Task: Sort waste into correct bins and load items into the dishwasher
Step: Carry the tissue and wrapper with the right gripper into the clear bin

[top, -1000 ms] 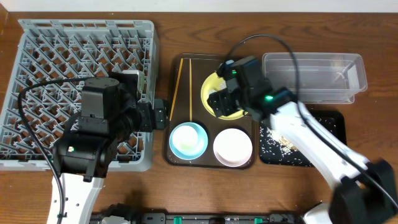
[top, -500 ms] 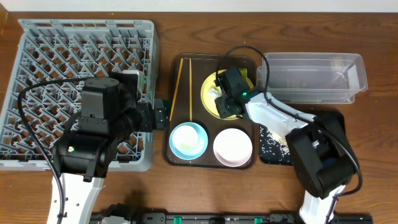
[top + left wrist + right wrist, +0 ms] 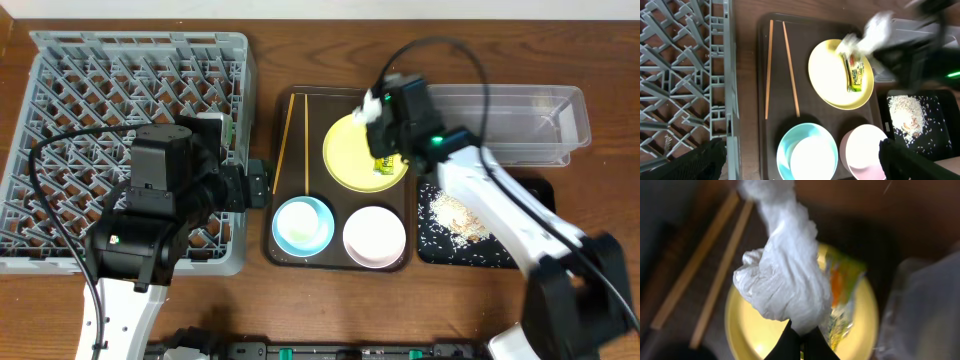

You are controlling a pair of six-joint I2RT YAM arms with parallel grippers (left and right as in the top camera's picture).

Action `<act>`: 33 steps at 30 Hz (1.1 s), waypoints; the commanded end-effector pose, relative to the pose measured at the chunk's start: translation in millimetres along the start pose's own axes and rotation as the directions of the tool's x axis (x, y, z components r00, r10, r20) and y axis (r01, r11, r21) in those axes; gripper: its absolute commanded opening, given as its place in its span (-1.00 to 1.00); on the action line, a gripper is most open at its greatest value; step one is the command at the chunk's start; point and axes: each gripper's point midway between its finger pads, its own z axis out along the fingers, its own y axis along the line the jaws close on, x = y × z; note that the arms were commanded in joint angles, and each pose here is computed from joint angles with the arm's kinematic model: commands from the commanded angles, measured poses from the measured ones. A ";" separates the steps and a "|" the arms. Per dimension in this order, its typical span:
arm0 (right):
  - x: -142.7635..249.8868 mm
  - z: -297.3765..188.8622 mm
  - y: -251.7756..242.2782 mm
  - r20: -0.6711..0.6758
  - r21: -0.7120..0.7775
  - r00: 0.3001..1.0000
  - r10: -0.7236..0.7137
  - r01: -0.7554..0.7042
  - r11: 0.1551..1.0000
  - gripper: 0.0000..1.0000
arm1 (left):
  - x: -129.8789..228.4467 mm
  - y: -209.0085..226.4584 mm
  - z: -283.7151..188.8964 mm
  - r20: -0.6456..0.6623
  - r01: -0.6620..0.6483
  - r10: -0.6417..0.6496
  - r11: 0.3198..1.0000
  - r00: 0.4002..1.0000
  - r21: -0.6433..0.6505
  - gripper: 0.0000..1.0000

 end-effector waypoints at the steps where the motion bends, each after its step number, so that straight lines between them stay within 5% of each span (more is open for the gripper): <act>1: -17.7 -25.9 -8.8 0.054 0.018 0.998 0.017 -0.018 1.000 -0.98 | -4.8 -4.5 -2.9 0.008 -0.003 0.003 1.000 1.000 0.016 0.96; 8: -31.5 -59.8 -81.6 0.124 0.164 0.982 0.141 -0.161 0.973 -0.98 | -4.8 -4.5 -2.9 0.008 -0.003 0.003 1.000 1.000 0.016 0.96; 14: 2.7 -60.7 -151.7 0.040 0.290 0.957 0.287 -0.286 0.913 -0.98 | -4.8 -4.5 -2.9 0.008 -0.003 0.003 1.000 1.000 0.016 0.96; 15: 9.4 -59.3 -159.0 0.022 0.305 0.952 0.305 -0.297 0.905 -0.95 | -4.8 -4.5 -2.9 0.008 -0.003 0.003 1.000 1.000 0.016 0.96; 16: 14.9 -56.2 -163.3 0.003 0.306 0.947 0.321 -0.306 0.901 -0.71 | -4.8 -4.5 -2.9 0.008 -0.003 0.003 1.000 1.000 0.016 0.96; 17: 17.1 -54.4 -161.9 -0.010 0.289 0.945 0.328 -0.311 0.905 -0.11 | -4.8 -4.5 -2.9 0.008 -0.003 0.003 1.000 1.000 0.016 0.96; 19: 15.6 -51.9 -149.5 -0.029 0.216 0.949 0.315 -0.301 0.929 0.12 | -4.8 -4.5 -2.9 0.008 -0.003 0.003 1.000 1.000 0.016 0.96; 24: -7.2 -59.6 -93.9 -0.006 -0.024 0.972 0.233 -0.233 0.972 0.16 | -4.8 -4.5 -2.9 0.008 -0.003 0.003 1.000 1.000 0.016 0.96; 30: -0.1 -52.9 -32.7 -0.042 -0.082 0.994 0.100 -0.103 0.991 0.12 | -4.8 -4.5 -2.9 0.008 -0.003 0.003 1.000 1.000 0.016 0.96; 33: 14.0 -36.6 -19.4 -0.079 0.018 0.997 0.025 -0.024 1.000 0.15 | -4.8 -4.5 -2.9 0.008 -0.003 0.003 1.000 1.000 0.016 0.96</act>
